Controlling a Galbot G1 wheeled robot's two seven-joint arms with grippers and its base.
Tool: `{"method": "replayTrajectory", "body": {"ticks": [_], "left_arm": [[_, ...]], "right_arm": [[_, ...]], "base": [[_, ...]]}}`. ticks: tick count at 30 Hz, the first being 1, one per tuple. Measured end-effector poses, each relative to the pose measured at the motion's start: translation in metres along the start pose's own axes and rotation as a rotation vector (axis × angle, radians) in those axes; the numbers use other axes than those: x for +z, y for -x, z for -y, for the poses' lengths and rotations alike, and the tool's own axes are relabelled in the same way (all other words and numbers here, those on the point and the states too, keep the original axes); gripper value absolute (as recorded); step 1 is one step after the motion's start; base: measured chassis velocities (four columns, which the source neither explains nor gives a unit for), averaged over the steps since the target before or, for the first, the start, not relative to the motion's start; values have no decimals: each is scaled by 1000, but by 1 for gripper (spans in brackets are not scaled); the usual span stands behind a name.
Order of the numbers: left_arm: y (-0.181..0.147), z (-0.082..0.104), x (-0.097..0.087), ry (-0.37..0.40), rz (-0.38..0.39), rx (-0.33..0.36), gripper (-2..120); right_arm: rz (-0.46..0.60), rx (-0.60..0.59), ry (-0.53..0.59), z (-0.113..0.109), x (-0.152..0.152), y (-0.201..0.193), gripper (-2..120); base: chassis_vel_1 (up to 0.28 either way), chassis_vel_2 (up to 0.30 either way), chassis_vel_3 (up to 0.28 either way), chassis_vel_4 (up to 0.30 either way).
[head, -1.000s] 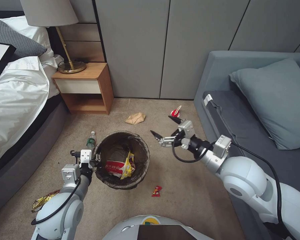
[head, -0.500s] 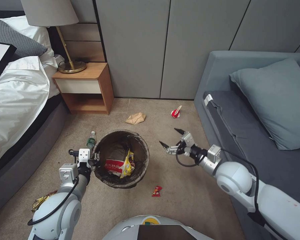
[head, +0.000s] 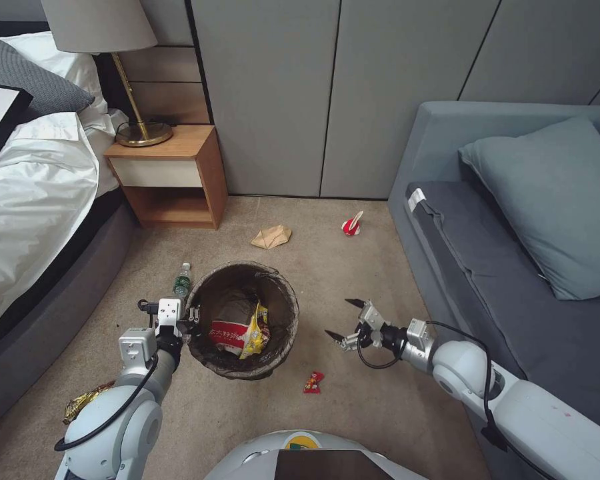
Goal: Pick up the trash bin, then pick up the garbage from the floor and place it into the trash bin.
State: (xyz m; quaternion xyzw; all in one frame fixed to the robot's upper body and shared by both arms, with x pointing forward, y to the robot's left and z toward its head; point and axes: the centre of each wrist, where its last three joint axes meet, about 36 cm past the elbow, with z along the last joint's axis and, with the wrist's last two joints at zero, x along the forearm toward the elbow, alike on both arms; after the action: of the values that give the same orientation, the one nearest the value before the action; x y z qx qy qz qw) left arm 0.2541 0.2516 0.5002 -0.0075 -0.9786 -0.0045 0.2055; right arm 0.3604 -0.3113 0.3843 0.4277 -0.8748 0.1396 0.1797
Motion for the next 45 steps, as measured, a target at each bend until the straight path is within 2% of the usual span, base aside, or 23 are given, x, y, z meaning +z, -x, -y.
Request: {"method": "replayTrajectory", "body": {"ticks": [5,15,21,30,45], "left_arm": [[0,0,2,1,-8,-1,2],[3,2,4,0,-15,0,2],[6,3,5,-7,-14,-1,2],[7,3,5,-10,-10,1,2],[9,3,6,-16,-6,1,2]], "right_arm": [[-63,-48,26,-2,23,6,100],[-137,-45,19,-1,51,15,100],[-191,-62,-1,-14,63,24,100],[-238,-81,-53,-27,66,42,100],[-275,-135,-128,-35,68,82,100]], "base": [[0,0,0,0],[0,0,0,0],[0,0,0,0],[0,0,0,0],[0,0,0,0]]}}
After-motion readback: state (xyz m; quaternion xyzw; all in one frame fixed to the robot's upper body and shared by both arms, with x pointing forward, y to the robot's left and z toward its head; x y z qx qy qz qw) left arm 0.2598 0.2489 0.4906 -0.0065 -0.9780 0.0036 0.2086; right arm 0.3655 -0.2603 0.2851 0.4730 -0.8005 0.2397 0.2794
